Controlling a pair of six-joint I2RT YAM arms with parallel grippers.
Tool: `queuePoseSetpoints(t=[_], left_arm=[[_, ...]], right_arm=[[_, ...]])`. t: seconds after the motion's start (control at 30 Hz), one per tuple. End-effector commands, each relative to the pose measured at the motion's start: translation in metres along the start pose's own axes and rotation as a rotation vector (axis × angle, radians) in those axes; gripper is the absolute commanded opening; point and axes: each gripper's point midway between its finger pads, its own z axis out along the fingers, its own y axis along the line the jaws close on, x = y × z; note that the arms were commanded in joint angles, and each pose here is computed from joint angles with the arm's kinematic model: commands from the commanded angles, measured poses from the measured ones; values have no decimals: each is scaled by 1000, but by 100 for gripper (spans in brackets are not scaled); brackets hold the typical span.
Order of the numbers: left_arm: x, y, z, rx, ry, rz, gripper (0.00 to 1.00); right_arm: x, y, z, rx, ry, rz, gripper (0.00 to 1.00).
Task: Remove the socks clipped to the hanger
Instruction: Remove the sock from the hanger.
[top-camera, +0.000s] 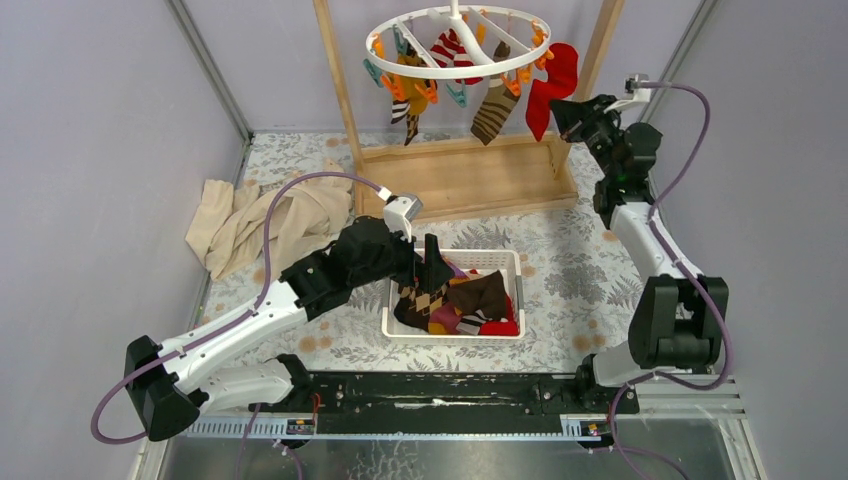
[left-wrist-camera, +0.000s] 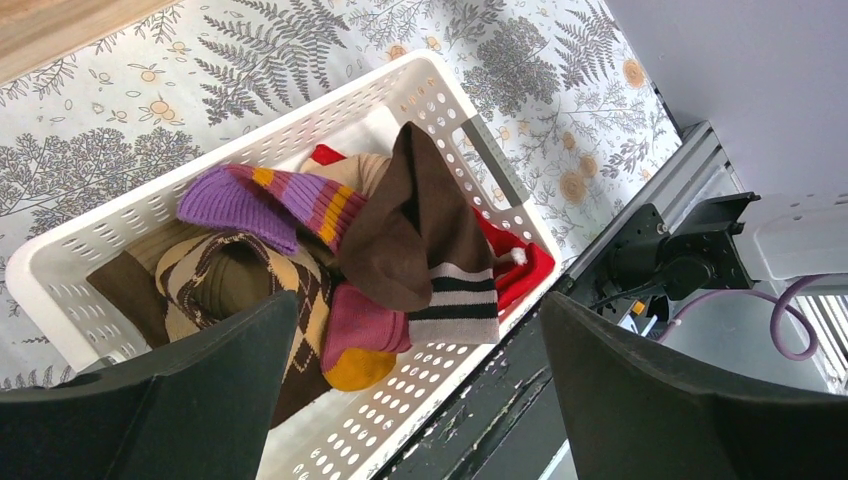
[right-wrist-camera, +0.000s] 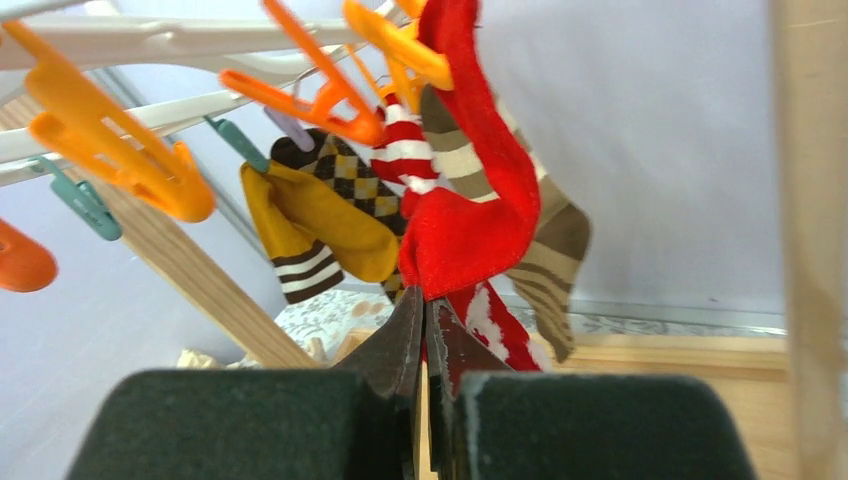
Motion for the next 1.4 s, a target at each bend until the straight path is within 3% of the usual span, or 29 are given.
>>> queuePoseSetpoints(t=[0.0,0.3,0.77,1.37], left_arm=[[-21,-15,-6,58,-68,-7,98],[-20,-20,-8,83,-63,-16,98],[-17,-24,-17,108,-52,-20,99],[-14,-28,-25,140,-72,-37,99]], right_arm=[[-29,-11,-23,92,-55,-73,0],[-62,-6,-65,179,-109,-139,0],[-114,74,-118,98,-207,-221,0],[-121,192,-133,-264,-9,-268,0]])
